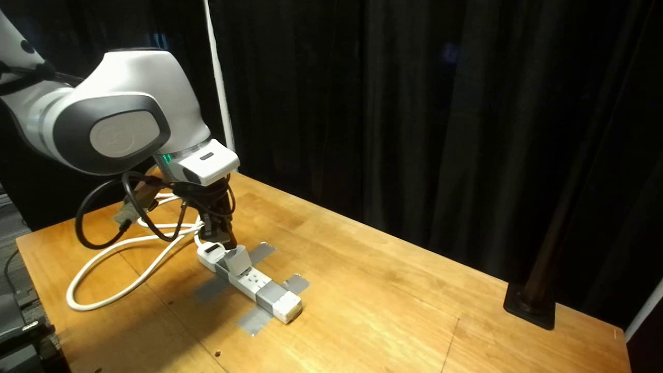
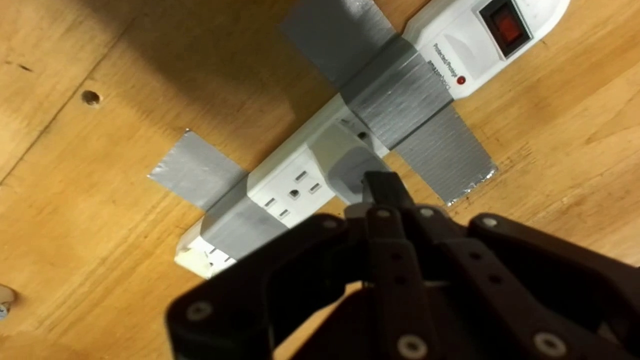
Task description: Put the charger head on the slot on the extension cord
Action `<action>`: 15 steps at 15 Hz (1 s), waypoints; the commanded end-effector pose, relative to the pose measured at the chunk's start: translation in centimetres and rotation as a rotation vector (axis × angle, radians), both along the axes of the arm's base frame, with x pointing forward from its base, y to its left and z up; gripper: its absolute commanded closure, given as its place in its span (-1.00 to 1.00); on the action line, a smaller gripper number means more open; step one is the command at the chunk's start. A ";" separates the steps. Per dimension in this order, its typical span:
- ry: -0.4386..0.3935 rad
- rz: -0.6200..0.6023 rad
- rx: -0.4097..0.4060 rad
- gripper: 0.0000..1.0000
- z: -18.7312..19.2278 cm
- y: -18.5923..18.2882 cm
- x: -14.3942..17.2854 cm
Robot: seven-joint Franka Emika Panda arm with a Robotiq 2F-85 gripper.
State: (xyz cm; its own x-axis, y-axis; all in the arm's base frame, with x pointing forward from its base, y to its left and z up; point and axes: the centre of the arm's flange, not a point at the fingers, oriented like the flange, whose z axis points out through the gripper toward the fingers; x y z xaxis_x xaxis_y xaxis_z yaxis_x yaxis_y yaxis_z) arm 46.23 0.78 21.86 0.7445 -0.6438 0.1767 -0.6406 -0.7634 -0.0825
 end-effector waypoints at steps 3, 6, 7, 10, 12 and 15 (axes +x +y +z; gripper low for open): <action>-0.023 -0.015 -0.015 0.98 -0.7 -0.2 0.7; -0.015 -0.018 -0.010 0.98 -1.3 -0.3 0.6; -0.017 -0.019 -0.007 0.98 -1.4 -0.3 0.7; -0.008 -0.025 -0.002 0.98 -2.0 -0.5 0.7; -0.001 -0.033 -0.004 0.98 -2.4 -0.8 0.7; 0.003 -0.041 -0.008 0.98 -2.8 -1.1 0.4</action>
